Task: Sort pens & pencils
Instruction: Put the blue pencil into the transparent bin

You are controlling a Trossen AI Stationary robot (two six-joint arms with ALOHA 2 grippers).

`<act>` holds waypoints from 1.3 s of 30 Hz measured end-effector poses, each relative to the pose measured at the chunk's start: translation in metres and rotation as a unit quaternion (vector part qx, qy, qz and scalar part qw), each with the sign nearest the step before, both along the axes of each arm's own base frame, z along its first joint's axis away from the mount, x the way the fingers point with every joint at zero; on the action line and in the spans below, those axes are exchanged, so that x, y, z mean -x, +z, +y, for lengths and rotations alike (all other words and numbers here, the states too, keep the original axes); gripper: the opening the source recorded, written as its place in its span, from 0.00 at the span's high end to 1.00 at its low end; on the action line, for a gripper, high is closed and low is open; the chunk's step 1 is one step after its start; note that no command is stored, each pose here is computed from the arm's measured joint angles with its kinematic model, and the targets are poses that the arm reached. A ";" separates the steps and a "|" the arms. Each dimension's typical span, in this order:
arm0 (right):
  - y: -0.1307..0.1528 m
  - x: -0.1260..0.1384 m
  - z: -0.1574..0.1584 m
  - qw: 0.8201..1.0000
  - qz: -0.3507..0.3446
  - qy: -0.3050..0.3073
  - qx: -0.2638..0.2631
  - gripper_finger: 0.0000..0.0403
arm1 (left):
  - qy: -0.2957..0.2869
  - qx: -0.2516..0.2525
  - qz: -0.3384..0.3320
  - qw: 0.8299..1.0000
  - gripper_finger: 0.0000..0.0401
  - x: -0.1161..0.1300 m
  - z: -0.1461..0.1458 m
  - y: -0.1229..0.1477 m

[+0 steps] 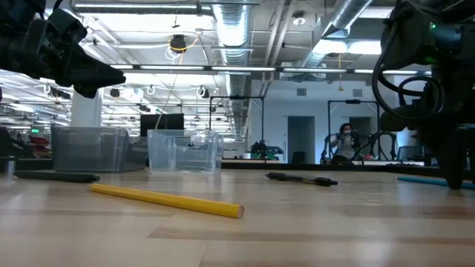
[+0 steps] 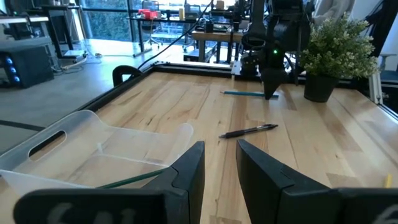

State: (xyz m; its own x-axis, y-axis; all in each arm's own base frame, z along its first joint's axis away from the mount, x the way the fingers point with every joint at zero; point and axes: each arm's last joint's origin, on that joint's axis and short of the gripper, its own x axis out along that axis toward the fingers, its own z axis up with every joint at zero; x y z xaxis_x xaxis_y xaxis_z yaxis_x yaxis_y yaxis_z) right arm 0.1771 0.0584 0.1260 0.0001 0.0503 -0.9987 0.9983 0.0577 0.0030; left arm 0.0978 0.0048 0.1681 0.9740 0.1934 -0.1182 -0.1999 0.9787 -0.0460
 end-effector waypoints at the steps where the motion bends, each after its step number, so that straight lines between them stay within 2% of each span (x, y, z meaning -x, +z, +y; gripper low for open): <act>1: 0.000 0.000 0.000 1.000 -0.001 0.000 0.000 0.63 | 0.000 0.000 0.000 1.000 0.79 0.000 0.000 0.000; 8: 0.000 0.000 0.000 1.000 -0.002 0.000 -0.001 0.70 | 0.000 0.000 0.000 1.000 0.79 0.000 0.000 0.000; 27: 0.000 -0.001 0.001 1.000 -0.005 0.000 -0.004 0.72 | 0.000 0.000 0.000 1.000 0.79 0.000 0.000 0.000; 39: 0.000 -0.002 0.001 1.000 -0.009 0.001 -0.005 0.89 | 0.000 0.000 0.000 1.000 0.79 0.000 0.000 0.000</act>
State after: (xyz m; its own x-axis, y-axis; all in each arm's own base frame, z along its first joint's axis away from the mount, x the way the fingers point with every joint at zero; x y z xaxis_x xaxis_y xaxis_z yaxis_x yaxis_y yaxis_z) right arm 0.1788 0.0592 0.1261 0.0184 0.0611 -0.9980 0.9980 0.0586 0.0220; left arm 0.0978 0.0048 0.1681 0.9740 0.1934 -0.1179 -0.2000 0.9787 -0.0468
